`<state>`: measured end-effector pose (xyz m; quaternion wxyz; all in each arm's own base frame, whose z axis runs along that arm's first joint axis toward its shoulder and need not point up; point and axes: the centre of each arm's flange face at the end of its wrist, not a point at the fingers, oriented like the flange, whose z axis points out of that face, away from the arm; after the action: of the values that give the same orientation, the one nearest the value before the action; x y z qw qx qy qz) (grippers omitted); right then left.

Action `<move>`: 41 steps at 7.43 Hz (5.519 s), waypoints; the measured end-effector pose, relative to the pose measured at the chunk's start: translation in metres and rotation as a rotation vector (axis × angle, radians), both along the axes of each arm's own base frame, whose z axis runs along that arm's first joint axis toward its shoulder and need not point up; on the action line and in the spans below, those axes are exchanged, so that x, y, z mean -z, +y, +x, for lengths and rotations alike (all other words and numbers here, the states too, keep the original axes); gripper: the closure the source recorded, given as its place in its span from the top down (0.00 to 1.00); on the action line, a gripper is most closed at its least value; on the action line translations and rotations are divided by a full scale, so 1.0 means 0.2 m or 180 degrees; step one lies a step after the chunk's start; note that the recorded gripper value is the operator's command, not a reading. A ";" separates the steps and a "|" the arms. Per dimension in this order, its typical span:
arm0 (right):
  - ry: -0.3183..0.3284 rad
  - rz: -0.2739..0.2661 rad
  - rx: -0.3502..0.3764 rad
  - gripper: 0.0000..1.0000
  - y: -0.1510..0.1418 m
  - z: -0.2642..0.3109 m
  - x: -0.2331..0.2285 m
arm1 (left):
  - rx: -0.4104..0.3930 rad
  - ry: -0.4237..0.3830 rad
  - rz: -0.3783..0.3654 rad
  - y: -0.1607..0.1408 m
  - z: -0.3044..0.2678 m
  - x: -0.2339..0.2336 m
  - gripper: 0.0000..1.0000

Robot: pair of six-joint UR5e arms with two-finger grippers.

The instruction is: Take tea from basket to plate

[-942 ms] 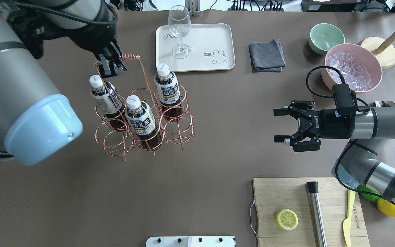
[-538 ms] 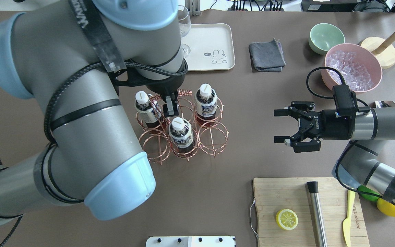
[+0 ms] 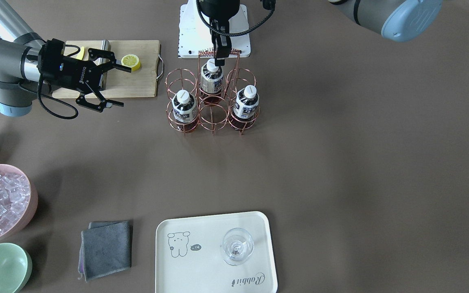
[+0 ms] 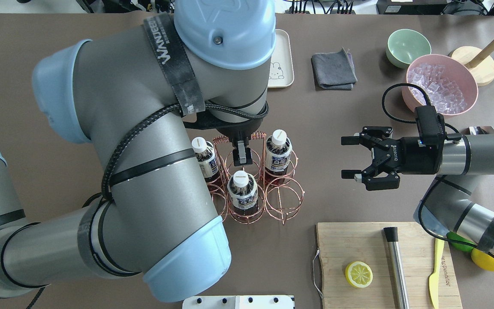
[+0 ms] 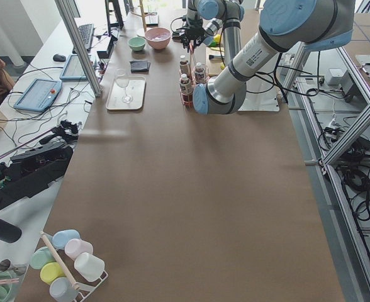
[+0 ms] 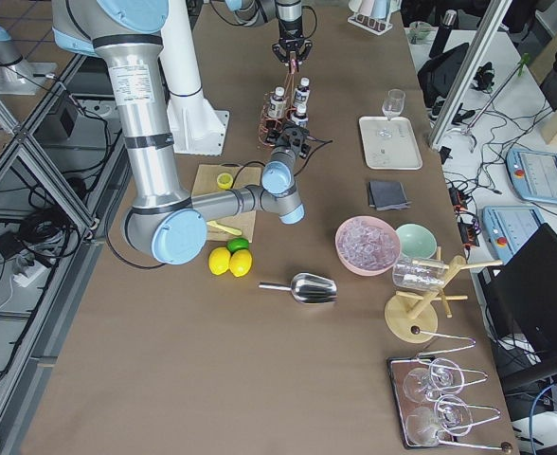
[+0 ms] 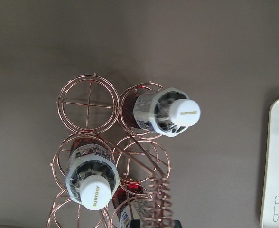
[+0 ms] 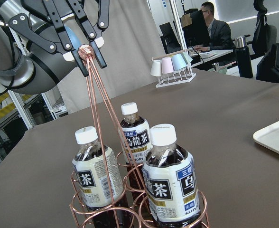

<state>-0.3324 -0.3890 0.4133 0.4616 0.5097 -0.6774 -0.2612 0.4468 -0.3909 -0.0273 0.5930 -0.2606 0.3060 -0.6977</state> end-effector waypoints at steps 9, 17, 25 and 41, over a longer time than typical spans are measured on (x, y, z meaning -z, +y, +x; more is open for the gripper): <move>-0.0055 0.0032 0.0045 1.00 0.02 -0.04 0.05 | 0.0028 -0.0020 -0.0017 -0.02 0.00 0.00 0.00; -0.0213 0.0083 -0.0019 1.00 -0.02 -0.08 0.20 | 0.0031 -0.0037 -0.0024 -0.03 0.01 -0.01 0.00; 0.0041 0.0722 -0.0812 1.00 -0.17 -0.44 0.50 | 0.0031 -0.0060 -0.0037 -0.04 0.03 -0.01 0.00; 0.0562 0.0329 -0.0643 0.00 0.04 -0.23 1.12 | 0.0039 -0.0083 -0.0051 -0.05 0.04 -0.02 0.00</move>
<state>-0.3783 -0.3812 0.1901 0.5164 0.5735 -0.5651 -0.2918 0.4541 -0.4011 -0.0242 0.5905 -0.2543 0.2942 -0.7072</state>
